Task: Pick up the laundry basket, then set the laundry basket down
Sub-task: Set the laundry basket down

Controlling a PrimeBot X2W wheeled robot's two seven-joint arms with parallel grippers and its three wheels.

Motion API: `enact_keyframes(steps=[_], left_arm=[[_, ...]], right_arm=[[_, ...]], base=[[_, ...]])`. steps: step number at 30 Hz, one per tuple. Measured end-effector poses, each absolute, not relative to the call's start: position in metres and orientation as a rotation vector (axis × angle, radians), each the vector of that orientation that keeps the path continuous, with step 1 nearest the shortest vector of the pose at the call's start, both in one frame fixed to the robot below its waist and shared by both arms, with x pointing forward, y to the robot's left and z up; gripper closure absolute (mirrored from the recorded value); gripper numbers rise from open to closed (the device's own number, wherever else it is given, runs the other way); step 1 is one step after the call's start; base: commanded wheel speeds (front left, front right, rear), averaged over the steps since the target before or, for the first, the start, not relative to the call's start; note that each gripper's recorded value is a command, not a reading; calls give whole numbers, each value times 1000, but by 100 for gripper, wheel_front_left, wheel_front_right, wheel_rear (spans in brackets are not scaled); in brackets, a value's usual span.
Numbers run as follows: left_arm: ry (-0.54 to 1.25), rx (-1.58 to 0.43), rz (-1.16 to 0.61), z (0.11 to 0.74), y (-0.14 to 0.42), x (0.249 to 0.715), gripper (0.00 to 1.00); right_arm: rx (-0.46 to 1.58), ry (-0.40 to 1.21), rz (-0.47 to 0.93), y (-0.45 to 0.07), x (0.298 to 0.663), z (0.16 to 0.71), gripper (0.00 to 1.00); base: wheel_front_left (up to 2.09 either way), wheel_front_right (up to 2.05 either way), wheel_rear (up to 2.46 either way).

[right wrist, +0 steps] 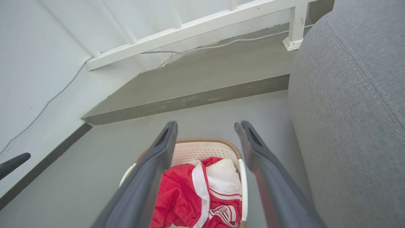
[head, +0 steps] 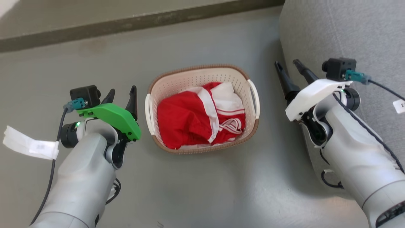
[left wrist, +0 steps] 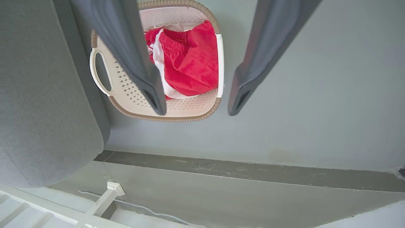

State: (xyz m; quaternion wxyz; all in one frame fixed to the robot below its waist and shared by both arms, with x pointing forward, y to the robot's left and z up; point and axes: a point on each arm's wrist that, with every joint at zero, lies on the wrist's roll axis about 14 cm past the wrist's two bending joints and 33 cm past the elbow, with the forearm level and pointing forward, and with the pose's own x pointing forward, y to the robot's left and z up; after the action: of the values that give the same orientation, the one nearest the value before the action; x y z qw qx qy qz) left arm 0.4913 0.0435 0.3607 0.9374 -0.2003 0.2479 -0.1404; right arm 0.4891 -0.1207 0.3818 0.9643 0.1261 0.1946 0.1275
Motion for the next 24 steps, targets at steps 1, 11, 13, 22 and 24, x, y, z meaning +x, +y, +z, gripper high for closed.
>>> enact_keyframes(steps=[1, 11, 13, 22, 24], left_arm=[[495, -407, -288, 365, 44, 491, 0], [382, -412, -278, 405, 54, 479, 0], [358, -395, -285, 413, 55, 477, 0], [206, -387, -294, 462, 59, 476, 0], [177, -386, -286, 470, 63, 475, 0]], right_arm=[[256, 383, 259, -121, 487, 386, 0], [259, 257, 231, -134, 470, 429, 0], [258, 240, 224, -135, 466, 435, 0], [238, 104, 245, -130, 458, 479, 0], [246, 93, 242, -130, 453, 482, 0]], base=[[0, 0, 0], [0, 0, 0], [0, 0, 0], [0, 0, 0], [0, 0, 0]])
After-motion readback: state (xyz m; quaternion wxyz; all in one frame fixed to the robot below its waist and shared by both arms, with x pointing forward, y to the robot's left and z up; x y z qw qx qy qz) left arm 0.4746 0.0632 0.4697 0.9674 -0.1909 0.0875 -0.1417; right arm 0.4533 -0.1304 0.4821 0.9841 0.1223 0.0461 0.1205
